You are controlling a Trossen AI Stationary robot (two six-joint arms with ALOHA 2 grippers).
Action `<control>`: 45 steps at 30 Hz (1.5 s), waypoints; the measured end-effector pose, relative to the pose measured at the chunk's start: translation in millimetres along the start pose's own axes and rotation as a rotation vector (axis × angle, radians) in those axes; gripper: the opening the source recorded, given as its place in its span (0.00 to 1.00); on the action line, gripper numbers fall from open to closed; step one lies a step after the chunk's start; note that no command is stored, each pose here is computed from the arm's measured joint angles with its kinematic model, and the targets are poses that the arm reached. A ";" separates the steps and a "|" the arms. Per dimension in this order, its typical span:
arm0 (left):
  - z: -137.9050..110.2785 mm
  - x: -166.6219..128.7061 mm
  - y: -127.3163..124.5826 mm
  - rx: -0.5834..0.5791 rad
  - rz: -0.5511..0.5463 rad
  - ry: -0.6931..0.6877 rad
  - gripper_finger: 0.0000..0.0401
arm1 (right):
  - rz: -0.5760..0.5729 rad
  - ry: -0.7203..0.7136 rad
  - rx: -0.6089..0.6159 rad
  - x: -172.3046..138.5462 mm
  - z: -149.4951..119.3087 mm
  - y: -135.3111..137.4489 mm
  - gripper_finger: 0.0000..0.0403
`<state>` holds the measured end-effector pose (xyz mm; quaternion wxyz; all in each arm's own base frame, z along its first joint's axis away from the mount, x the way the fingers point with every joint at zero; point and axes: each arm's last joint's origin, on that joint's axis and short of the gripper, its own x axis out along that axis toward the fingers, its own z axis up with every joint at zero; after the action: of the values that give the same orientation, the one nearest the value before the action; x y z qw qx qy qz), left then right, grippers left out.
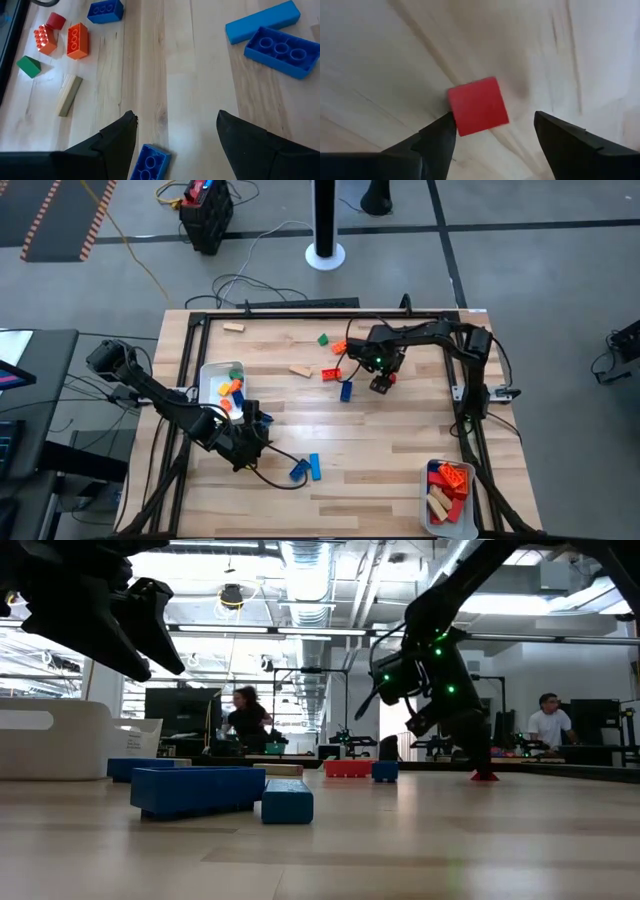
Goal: Sort blocks by size
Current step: Put the red small block into the white bin
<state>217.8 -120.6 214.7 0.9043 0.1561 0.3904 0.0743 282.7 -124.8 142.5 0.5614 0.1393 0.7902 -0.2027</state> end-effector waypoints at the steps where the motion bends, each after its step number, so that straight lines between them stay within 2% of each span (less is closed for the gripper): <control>1: 0.0 0.0 0.0 0.000 0.000 0.000 0.66 | 0.001 -0.011 -0.015 1.0 0.9 0.2 0.74; 8: -0.1 0.0 0.0 0.001 0.000 0.001 0.66 | 0.004 -0.043 -0.066 3.0 3.5 1.2 0.63; 14: -0.1 0.0 0.2 0.005 0.007 0.000 0.66 | 0.008 -0.013 -0.074 2.8 0.5 1.5 0.39; 19: -0.1 0.0 0.3 0.005 0.009 -0.001 0.66 | 0.073 -0.019 -0.045 0.5 0.9 8.1 0.38; 23: 1.6 0.0 1.2 0.017 0.050 -0.024 0.66 | 0.084 -0.064 -0.042 -13.4 2.1 22.7 0.38; 28: 1.1 2.0 0.3 0.041 0.106 -0.071 0.66 | 0.119 -0.303 -0.052 -49.6 1.3 49.1 0.38; 34: -18.8 19.9 -6.7 0.120 0.144 -0.216 0.66 | 0.282 -0.705 -0.073 -92.3 -3.5 99.3 0.38; 39: -25.0 23.5 -5.0 0.131 0.260 -0.290 0.66 | 0.434 -0.947 -0.145 -109.1 -5.6 154.9 0.38; 45: -23.5 24.1 -3.4 0.091 0.267 -0.302 0.66 | 0.569 -1.214 -0.202 -120.1 -8.7 209.1 0.38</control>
<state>217.1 -112.3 181.9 0.9267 0.2564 0.2291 0.1513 408.8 64.0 224.1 0.9474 0.1501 0.2823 -0.0148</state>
